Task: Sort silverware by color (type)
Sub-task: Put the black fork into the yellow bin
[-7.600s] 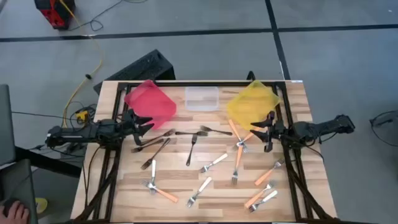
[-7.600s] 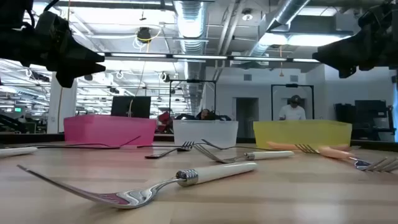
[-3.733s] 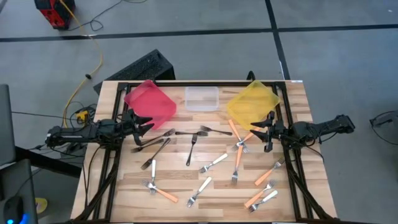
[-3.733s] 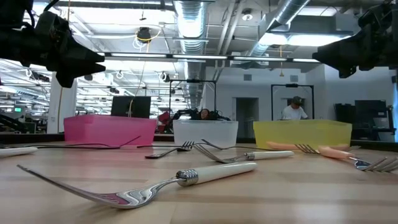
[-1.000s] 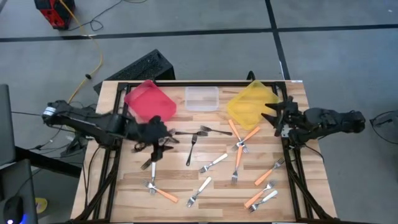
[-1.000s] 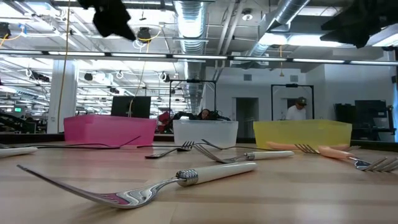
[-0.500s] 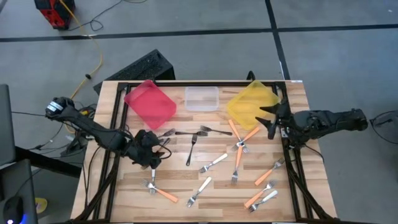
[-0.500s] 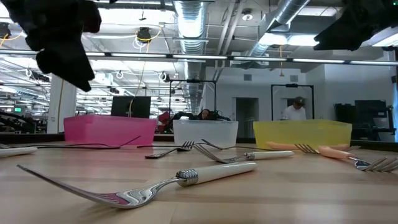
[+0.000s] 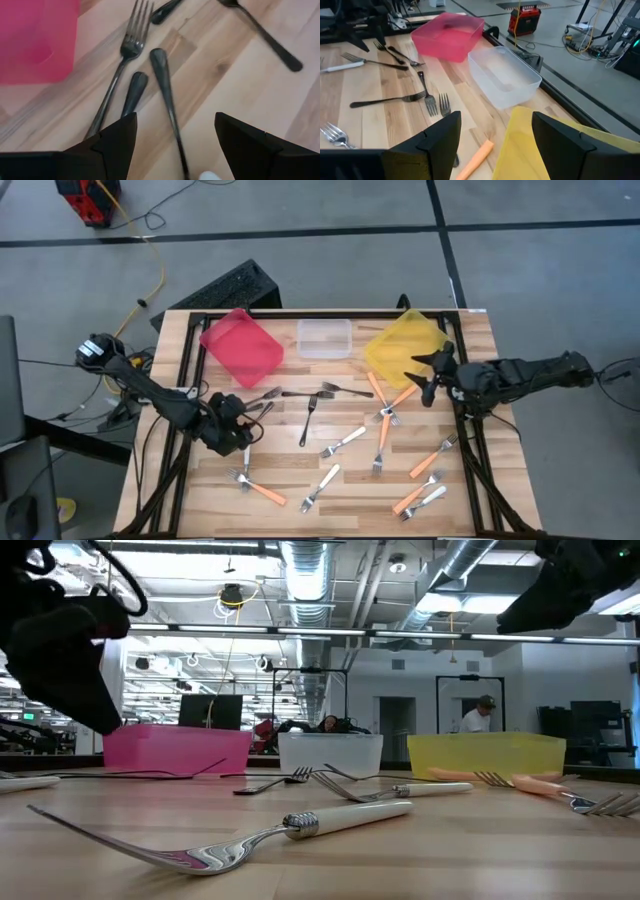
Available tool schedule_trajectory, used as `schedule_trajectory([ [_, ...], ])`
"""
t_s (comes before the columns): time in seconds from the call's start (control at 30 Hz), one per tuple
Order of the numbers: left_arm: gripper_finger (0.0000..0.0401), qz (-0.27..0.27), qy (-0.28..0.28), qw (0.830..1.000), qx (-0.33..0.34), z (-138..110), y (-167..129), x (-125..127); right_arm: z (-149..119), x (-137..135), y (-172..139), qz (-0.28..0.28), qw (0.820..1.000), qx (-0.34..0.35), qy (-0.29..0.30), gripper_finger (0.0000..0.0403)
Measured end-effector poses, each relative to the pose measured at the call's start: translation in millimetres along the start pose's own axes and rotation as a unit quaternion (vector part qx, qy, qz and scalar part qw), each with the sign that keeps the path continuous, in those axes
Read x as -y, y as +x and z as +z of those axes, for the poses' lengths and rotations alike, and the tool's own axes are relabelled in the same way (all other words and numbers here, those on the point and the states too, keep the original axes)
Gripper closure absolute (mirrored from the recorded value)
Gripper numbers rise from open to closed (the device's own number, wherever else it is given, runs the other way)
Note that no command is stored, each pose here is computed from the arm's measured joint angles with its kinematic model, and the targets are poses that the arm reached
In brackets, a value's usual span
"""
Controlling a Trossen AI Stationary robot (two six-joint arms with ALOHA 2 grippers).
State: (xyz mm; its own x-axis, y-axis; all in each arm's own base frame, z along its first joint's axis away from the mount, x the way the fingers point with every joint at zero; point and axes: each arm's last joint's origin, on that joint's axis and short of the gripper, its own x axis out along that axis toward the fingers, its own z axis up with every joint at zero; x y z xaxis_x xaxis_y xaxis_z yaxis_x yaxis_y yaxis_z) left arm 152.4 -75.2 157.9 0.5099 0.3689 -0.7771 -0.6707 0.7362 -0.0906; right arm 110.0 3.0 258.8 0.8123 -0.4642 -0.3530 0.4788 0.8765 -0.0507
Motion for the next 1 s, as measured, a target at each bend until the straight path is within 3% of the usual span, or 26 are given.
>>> schedule_trajectory([
  [0.27,0.0148,0.044,0.033,0.998,-0.019,-16.0,23.3,8.1,-0.2,-1.8,2.6,-0.002,1.000,-0.005,0.010,0.0132],
  [0.37,0.0148,0.071,0.034,0.997,-0.026,-23.2,33.4,9.3,1.5,-2.2,2.5,0.000,1.000,0.003,0.015,0.0132],
  [0.6,0.0159,0.073,0.011,0.997,-0.020,-30.0,44.1,16.3,2.2,-2.1,2.2,0.001,1.000,0.006,0.018,0.0132],
  [0.73,0.0213,0.072,-0.009,0.996,-0.044,-31.2,43.8,15.7,2.1,-2.2,2.3,0.000,1.000,0.006,0.017,0.0132],
  [1.0,0.0371,0.065,-0.012,0.996,-0.060,-31.9,43.6,17.0,2.1,-2.2,2.3,0.000,1.000,0.006,0.016,0.0132],
])
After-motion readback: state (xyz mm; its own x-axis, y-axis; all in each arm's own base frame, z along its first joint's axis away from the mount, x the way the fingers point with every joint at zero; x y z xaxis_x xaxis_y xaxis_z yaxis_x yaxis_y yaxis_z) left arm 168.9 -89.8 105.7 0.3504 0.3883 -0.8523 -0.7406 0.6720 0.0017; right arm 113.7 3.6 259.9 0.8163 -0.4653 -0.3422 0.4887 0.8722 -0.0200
